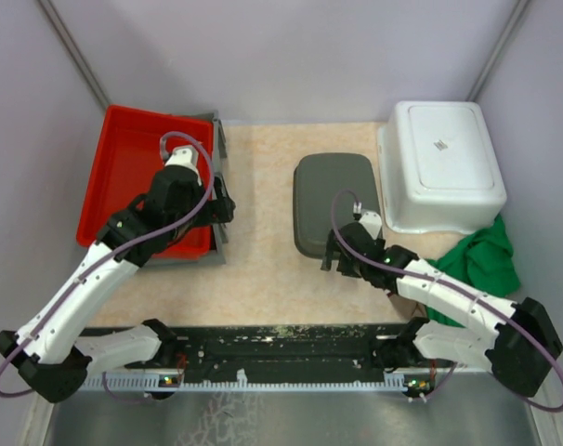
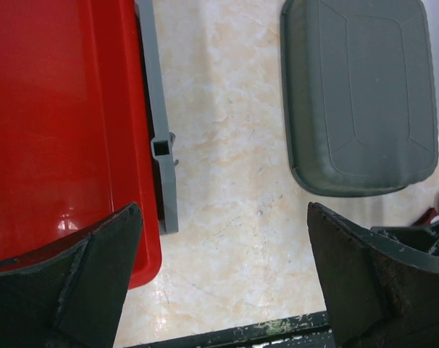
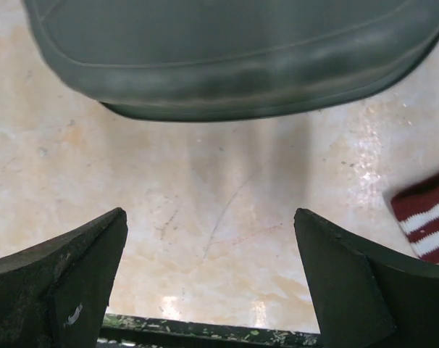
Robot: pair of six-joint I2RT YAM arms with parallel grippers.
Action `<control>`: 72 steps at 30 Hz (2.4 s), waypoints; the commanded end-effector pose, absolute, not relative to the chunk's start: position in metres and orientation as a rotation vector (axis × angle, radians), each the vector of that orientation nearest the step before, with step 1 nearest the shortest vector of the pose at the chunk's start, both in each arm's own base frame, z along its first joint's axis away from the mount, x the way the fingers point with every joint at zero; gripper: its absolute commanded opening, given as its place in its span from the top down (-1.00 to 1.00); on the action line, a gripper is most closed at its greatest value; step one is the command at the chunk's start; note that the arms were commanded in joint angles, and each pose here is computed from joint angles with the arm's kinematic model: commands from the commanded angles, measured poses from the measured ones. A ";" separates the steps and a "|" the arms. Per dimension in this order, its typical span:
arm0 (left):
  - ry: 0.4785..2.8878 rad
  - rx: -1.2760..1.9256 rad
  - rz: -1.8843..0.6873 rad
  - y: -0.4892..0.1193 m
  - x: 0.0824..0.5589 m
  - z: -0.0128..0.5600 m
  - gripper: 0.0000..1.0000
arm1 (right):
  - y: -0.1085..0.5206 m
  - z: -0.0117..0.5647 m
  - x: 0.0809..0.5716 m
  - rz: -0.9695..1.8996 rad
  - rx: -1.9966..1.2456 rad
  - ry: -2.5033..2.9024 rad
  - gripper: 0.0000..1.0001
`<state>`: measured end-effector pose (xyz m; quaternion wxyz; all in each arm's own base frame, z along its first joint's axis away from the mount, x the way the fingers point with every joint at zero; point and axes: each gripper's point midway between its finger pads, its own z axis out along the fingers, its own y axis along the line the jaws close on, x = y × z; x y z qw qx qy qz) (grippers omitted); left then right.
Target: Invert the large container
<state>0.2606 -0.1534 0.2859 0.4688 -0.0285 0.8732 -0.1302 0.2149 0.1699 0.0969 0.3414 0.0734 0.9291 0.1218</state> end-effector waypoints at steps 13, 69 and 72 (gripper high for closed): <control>2.179 -0.135 -0.423 -0.153 0.255 0.286 -1.00 | 0.176 0.077 0.339 0.111 0.309 2.259 -0.97; 2.626 0.062 0.444 -0.079 0.257 0.146 0.07 | 0.120 0.142 0.295 0.178 0.378 2.182 -0.90; 2.610 0.056 0.443 -0.079 0.260 0.151 0.27 | 0.119 0.140 0.294 0.176 0.384 2.183 -0.89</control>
